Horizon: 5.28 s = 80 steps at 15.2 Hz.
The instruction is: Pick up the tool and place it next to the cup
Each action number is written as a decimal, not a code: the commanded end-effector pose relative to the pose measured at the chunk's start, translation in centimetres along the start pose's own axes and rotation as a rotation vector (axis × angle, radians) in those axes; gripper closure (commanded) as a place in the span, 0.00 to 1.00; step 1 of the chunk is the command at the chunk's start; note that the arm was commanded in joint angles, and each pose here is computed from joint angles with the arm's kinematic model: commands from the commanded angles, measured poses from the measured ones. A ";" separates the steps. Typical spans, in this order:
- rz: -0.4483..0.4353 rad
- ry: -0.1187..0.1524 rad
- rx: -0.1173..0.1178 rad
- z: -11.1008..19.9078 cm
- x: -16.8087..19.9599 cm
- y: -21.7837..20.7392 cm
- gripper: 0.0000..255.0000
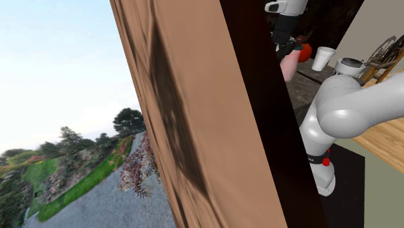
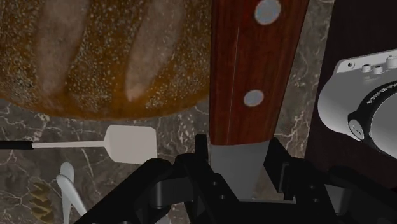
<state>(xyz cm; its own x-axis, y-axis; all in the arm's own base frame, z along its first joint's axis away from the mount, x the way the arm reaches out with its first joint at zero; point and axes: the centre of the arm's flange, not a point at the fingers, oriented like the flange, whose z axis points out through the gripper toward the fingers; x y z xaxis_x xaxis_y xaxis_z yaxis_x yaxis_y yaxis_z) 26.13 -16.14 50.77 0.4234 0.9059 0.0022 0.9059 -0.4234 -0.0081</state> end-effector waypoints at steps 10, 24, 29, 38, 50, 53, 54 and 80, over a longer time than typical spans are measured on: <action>-0.001 -0.001 0.000 0.0 -13.7 4.8 1.00; -0.001 -0.001 0.000 -0.1 -31.2 10.7 1.00; -0.001 -0.001 0.000 1.4 -34.2 11.7 1.00; -0.001 -0.001 0.000 6.2 -34.2 11.7 1.00; -0.001 -0.001 0.000 12.5 -34.2 11.8 1.00; -0.001 -0.001 0.000 14.1 -34.2 11.8 1.00; -0.001 -0.001 0.000 14.6 -34.2 11.8 1.00; -0.001 -0.001 0.000 11.8 -34.2 11.8 0.00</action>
<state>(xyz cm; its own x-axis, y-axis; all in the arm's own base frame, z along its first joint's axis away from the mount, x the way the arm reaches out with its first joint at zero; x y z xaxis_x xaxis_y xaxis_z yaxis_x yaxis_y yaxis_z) 22.90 -52.68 39.87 0.4245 0.9051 -0.0254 0.9038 -0.4219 0.0714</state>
